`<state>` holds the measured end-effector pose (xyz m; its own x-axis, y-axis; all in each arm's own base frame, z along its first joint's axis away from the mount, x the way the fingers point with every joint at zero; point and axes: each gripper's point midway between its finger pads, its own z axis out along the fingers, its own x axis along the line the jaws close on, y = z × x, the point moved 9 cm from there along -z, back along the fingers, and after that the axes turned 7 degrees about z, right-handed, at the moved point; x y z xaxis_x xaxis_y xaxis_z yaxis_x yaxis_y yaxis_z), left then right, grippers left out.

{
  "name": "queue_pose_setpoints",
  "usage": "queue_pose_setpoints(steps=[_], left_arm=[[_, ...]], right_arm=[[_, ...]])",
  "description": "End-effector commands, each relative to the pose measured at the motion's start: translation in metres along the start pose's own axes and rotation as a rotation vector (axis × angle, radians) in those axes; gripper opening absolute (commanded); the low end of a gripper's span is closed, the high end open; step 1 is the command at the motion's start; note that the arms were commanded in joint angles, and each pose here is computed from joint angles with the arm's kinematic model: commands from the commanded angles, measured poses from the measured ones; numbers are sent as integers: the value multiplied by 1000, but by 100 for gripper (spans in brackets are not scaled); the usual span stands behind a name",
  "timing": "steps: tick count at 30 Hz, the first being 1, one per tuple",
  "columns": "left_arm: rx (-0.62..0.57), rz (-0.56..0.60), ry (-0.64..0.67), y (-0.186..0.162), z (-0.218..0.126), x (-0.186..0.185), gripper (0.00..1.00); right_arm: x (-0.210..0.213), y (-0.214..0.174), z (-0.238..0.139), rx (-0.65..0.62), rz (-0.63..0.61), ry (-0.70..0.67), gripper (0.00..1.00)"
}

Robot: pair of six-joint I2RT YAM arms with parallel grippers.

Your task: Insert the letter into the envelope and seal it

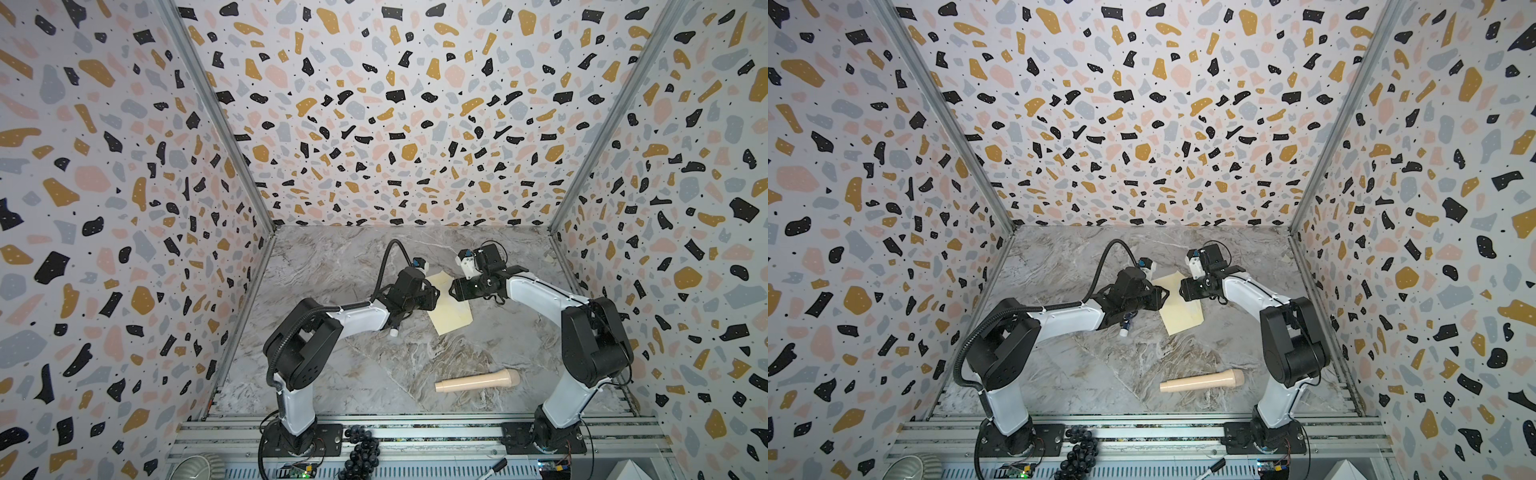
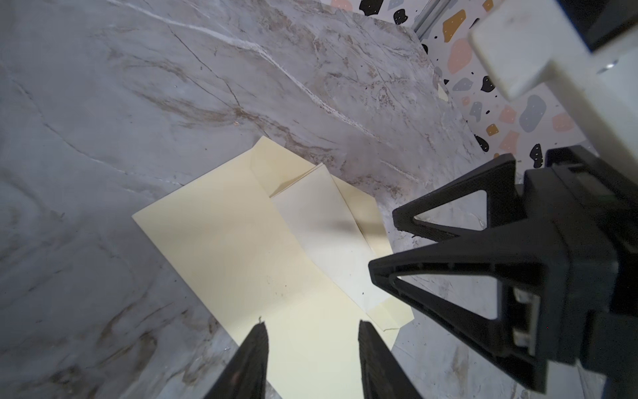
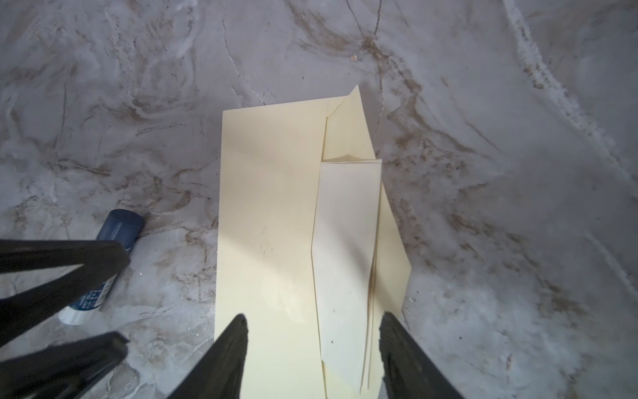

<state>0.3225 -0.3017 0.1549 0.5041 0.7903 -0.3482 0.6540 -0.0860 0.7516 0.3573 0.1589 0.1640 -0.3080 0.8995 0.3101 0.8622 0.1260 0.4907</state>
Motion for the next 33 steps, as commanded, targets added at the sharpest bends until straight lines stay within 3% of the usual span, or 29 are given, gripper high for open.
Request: queue_pose_setpoints(steps=[1, 22, 33], left_arm=[[10, -15, 19, -5, 6, 8, 43], [79, -18, 65, -25, 36, 28, 24], [110, -17, 79, -35, 46, 34, 22]], right_arm=[[4, 11, 0, -21, 10, 2, 62], [-8, 4, 31, 27, 48, -4, 62], [-11, -2, 39, 45, 62, 27, 62]])
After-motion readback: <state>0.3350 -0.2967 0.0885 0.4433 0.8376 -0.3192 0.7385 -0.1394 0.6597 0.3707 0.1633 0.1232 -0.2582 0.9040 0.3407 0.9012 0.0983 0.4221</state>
